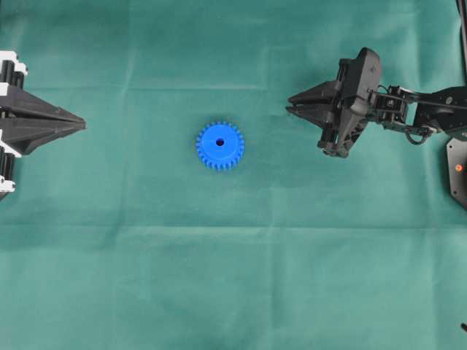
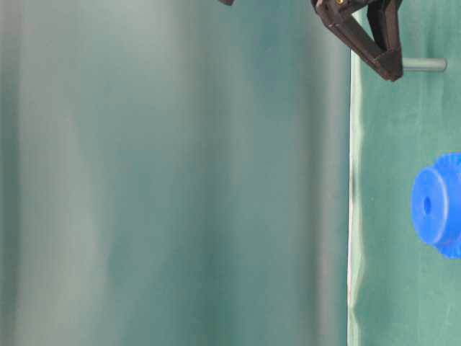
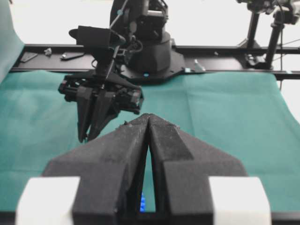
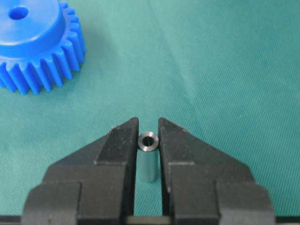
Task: Insert the shaft placed at a random location into the center hole of the medium gear at another random location.
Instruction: 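Close the right gripper on the shaft and lift it upright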
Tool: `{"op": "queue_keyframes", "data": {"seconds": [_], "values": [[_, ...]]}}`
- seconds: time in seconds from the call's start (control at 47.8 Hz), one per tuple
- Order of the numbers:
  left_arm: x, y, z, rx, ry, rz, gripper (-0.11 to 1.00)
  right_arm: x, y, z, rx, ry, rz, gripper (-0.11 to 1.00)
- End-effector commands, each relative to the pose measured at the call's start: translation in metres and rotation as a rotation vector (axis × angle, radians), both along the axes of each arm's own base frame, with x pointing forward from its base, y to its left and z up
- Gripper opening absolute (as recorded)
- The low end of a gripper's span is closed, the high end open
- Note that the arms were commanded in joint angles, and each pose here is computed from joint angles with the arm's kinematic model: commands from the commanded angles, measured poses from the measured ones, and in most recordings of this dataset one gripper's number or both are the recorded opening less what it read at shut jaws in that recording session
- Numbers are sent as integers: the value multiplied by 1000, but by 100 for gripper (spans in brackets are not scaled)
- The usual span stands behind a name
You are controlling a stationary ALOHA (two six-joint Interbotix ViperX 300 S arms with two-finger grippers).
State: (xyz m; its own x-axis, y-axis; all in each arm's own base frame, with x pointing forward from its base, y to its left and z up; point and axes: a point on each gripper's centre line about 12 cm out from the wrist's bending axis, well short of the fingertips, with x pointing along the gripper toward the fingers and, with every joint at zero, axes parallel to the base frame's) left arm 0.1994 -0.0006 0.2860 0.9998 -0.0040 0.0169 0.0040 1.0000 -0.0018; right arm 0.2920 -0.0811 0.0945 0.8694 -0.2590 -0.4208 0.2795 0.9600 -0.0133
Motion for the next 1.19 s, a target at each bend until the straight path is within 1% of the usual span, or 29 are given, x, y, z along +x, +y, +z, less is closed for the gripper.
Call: {"op": "queue_keyframes", "data": {"seconds": [0.0, 0.125, 0.355, 0.565, 0.774, 0.92, 1.066, 1.171], "values": [[3, 0, 8, 1, -17, -1, 0, 8, -4, 20, -24, -68, -4, 13], [2, 0, 8, 0, -18, 0, 0, 10, -4, 40, -22, -83, -3, 13], [3, 0, 7, 0, -15, 0, 0, 14, -3, 71, -12, -62, 5, 13], [3, 0, 7, 1, -11, -1, 0, 14, -3, 72, -7, -43, 9, 13], [3, 0, 7, 1, -12, -2, 0, 15, -3, 72, -6, -44, 8, 13], [3, 0, 7, 3, -11, -1, 0, 18, 0, 74, -7, -57, 18, 13], [3, 0, 8, 0, -14, 0, 0, 32, 9, 76, -4, -72, 51, 13], [3, 0, 7, 1, -12, -1, 0, 46, 15, 77, -3, -77, 78, 13]]}}
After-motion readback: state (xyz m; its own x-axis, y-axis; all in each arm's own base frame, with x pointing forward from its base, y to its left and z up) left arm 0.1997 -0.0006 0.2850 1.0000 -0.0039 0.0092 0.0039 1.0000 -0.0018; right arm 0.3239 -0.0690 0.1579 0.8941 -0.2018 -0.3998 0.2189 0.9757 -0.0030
